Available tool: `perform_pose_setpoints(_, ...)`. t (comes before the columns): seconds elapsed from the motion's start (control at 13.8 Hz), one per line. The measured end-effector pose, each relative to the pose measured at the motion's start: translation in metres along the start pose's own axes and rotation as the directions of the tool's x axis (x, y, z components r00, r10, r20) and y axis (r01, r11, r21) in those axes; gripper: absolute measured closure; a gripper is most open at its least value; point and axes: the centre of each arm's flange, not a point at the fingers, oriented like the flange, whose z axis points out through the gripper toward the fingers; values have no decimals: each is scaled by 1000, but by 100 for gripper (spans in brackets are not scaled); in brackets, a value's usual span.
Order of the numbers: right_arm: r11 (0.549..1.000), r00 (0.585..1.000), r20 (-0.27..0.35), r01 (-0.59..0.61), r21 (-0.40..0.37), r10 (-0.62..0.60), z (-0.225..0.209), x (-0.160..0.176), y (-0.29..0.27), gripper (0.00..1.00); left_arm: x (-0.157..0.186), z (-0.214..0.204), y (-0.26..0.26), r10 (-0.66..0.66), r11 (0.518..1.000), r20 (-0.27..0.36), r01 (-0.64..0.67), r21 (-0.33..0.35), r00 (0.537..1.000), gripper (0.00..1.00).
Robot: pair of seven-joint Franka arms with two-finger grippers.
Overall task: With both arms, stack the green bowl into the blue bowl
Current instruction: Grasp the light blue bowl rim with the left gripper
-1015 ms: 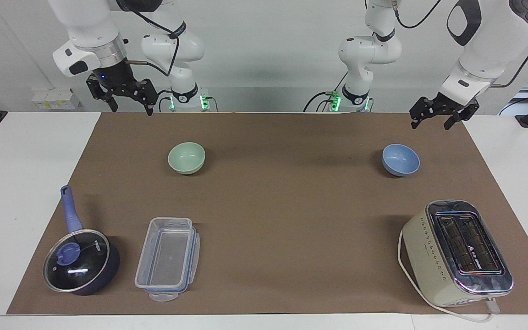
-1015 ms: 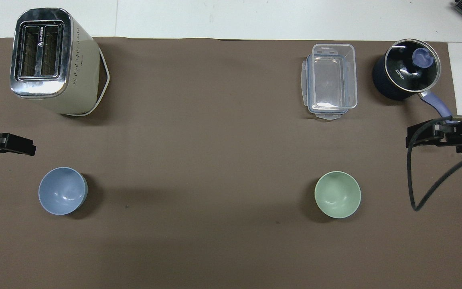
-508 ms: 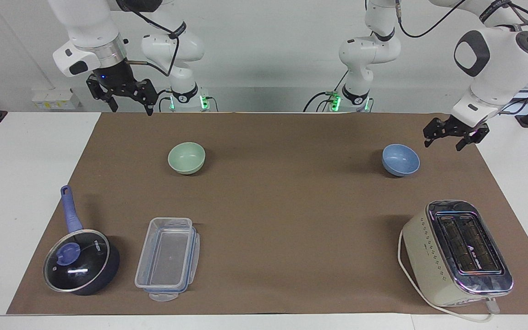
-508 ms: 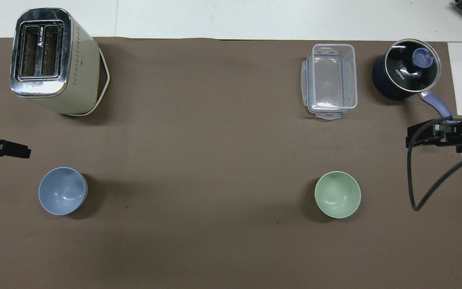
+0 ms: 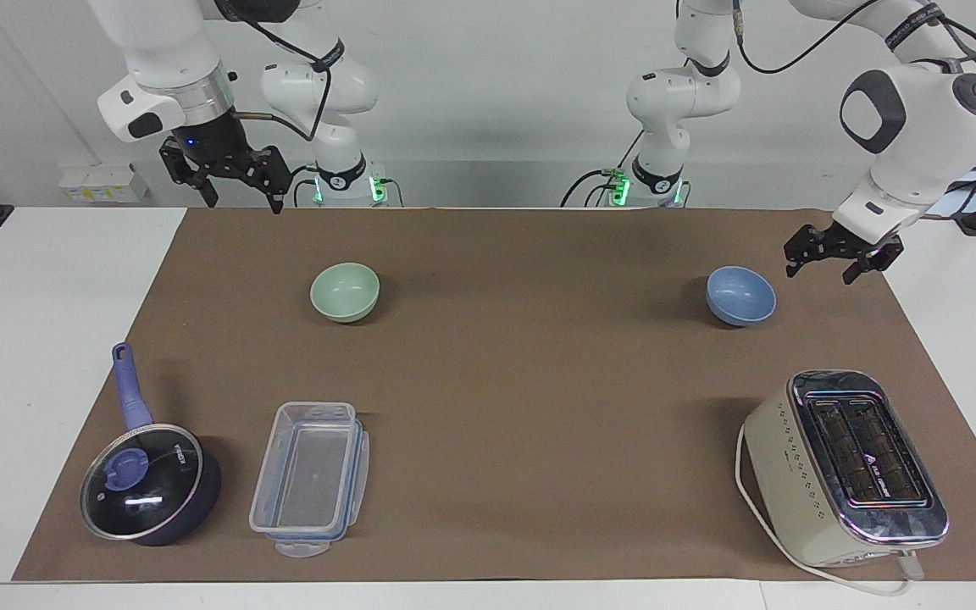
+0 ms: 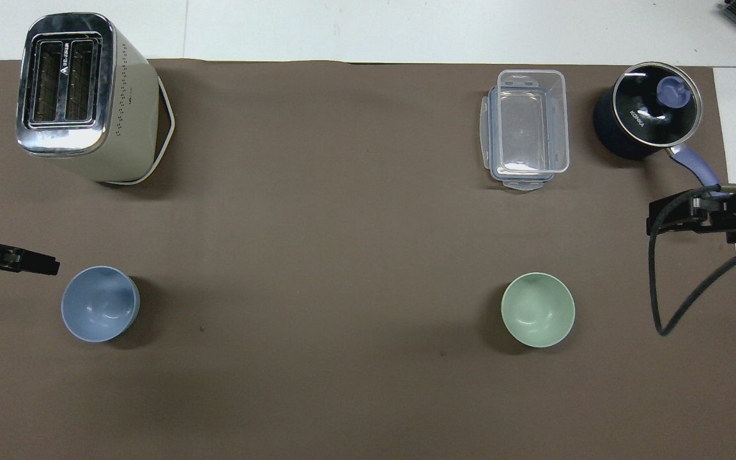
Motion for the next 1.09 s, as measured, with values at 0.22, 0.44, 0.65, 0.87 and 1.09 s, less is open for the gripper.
perform_pose_setpoints(0.22, 1000, 1000, 0, 0, 0, 0, 0, 0, 0, 0, -15, 39, -14, -18, 999, 17, 19, -35, 1000, 0)
perform_pose_setpoints(0.44, 1000, 1000, 0, 0, 0, 0, 0, 0, 0, 0, -26, 69, -16, -34, 997, 31, 37, -68, 999, 0)
perform_pose_setpoints(0.65, 1000, 1000, 0, 0, 0, 0, 0, 0, 0, 0, -37, 96, -16, -16, 994, 25, 19, -105, 1000, 0)
perform_pose_setpoints(0.87, 1000, 1000, 0, 0, 0, 0, 0, 0, 0, 0, -48, 119, -20, -19, 992, 32, 23, -122, 999, 11)
perform_pose_setpoints(1.09, 1000, 1000, 0, 0, 0, 0, 0, 0, 0, 0, -50, 123, -18, -22, 992, 36, 26, -126, 999, 48)
